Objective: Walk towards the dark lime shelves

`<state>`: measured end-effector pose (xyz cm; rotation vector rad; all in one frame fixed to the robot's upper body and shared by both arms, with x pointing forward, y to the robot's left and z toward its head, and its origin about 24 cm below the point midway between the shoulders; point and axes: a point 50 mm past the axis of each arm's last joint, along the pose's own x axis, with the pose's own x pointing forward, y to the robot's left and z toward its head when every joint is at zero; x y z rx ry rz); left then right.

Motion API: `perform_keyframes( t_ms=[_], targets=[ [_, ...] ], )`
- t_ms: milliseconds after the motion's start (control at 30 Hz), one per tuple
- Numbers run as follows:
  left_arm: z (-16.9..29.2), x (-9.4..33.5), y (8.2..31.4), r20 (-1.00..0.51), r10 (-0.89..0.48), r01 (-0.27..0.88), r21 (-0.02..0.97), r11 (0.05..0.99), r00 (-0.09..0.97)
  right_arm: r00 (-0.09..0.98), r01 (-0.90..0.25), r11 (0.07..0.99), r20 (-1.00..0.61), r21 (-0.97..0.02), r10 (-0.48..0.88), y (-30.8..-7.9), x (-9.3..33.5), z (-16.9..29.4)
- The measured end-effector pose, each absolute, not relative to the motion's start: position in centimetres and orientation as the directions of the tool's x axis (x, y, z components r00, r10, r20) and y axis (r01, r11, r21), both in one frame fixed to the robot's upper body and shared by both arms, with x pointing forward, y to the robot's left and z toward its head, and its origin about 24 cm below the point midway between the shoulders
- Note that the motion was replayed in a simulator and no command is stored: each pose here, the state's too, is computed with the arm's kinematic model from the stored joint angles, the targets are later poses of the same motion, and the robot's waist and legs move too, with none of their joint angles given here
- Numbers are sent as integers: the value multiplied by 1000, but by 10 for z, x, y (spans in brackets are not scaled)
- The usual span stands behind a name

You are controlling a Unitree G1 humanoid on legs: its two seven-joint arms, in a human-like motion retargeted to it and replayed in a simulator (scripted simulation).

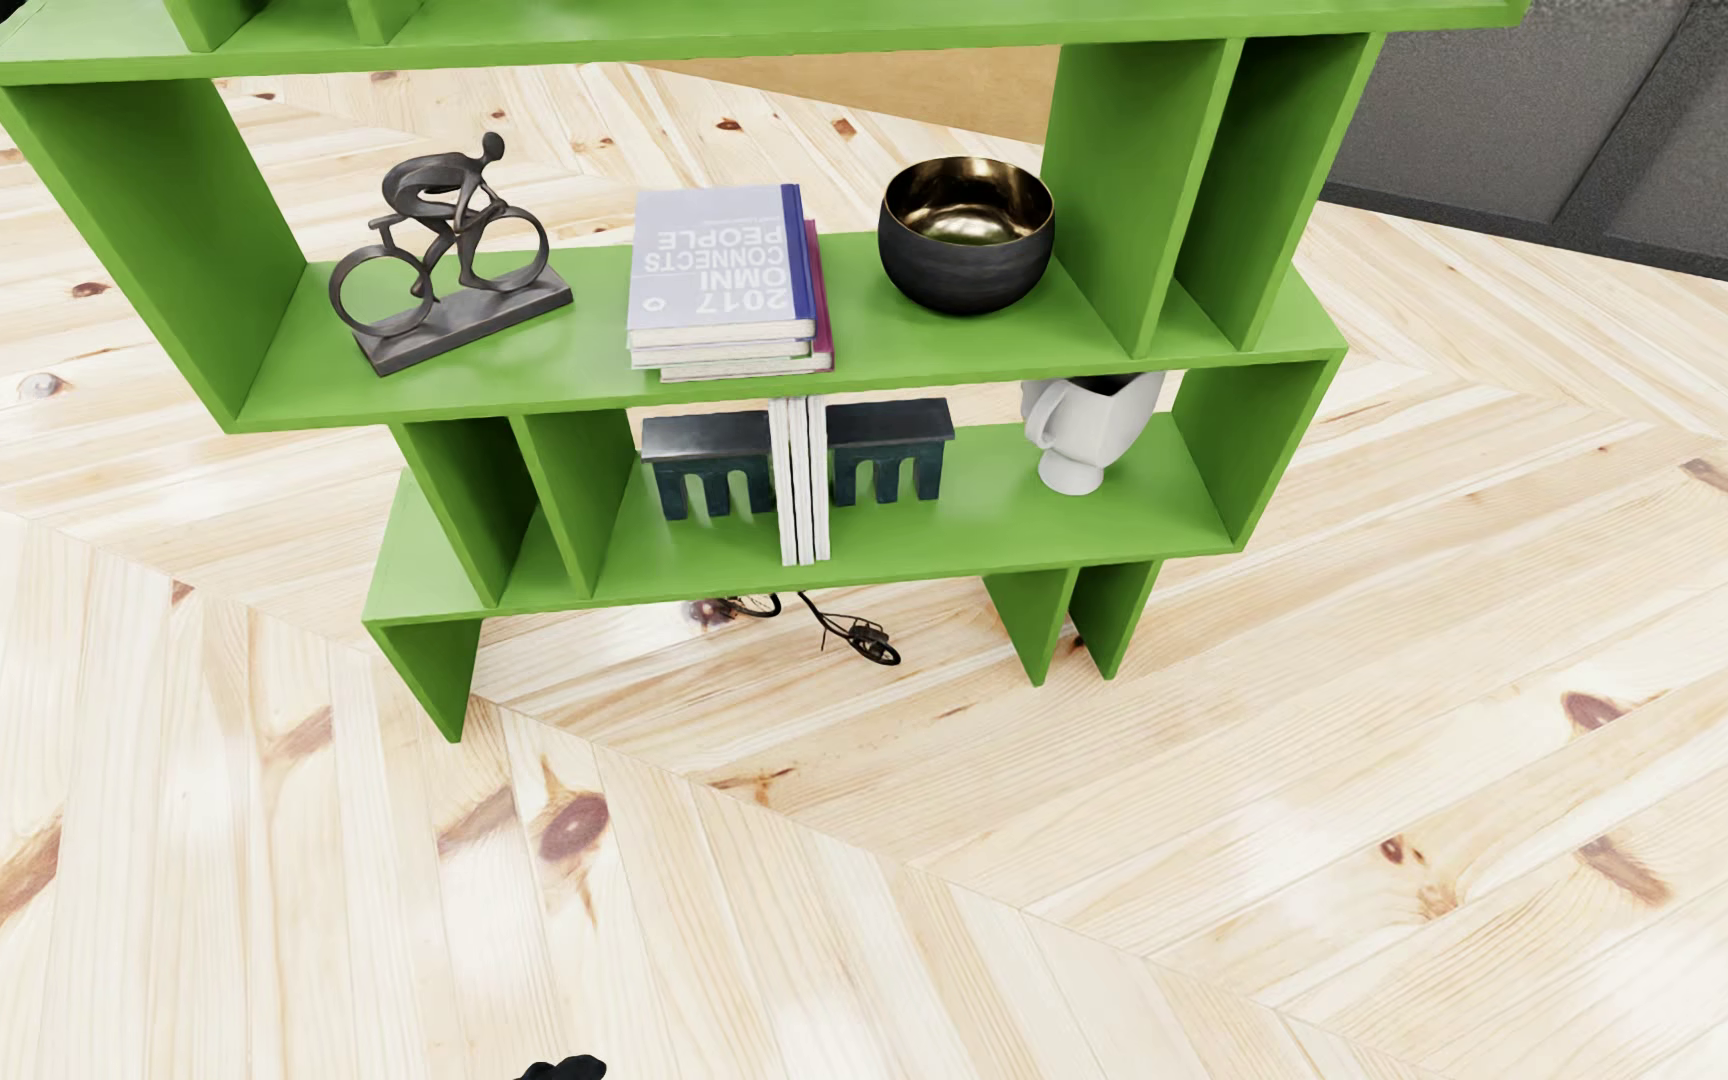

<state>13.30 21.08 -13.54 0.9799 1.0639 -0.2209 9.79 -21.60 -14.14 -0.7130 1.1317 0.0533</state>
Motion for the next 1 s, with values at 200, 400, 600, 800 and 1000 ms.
perform_keyframes(
  t_ms=[200,400,600,800,1000],
  targets=[
    [-149,108,199,-887,234,686,457,566,398,487,-368,782,-821,-503,-299,-212,109,-138],
    [-151,112,188,-897,195,726,437,530,397,455,-369,783,-832,-501,-318,-218,93,-140],
    [-144,128,187,-861,189,700,497,513,473,370,-417,785,-875,-457,-313,-222,70,-147],
    [-143,132,189,-859,192,713,503,489,474,400,-413,784,-865,-464,-302,-219,74,-146],
    [-145,131,185,-866,182,722,491,486,467,428,-401,777,-849,-486,-310,-218,84,-143]
  ],
)
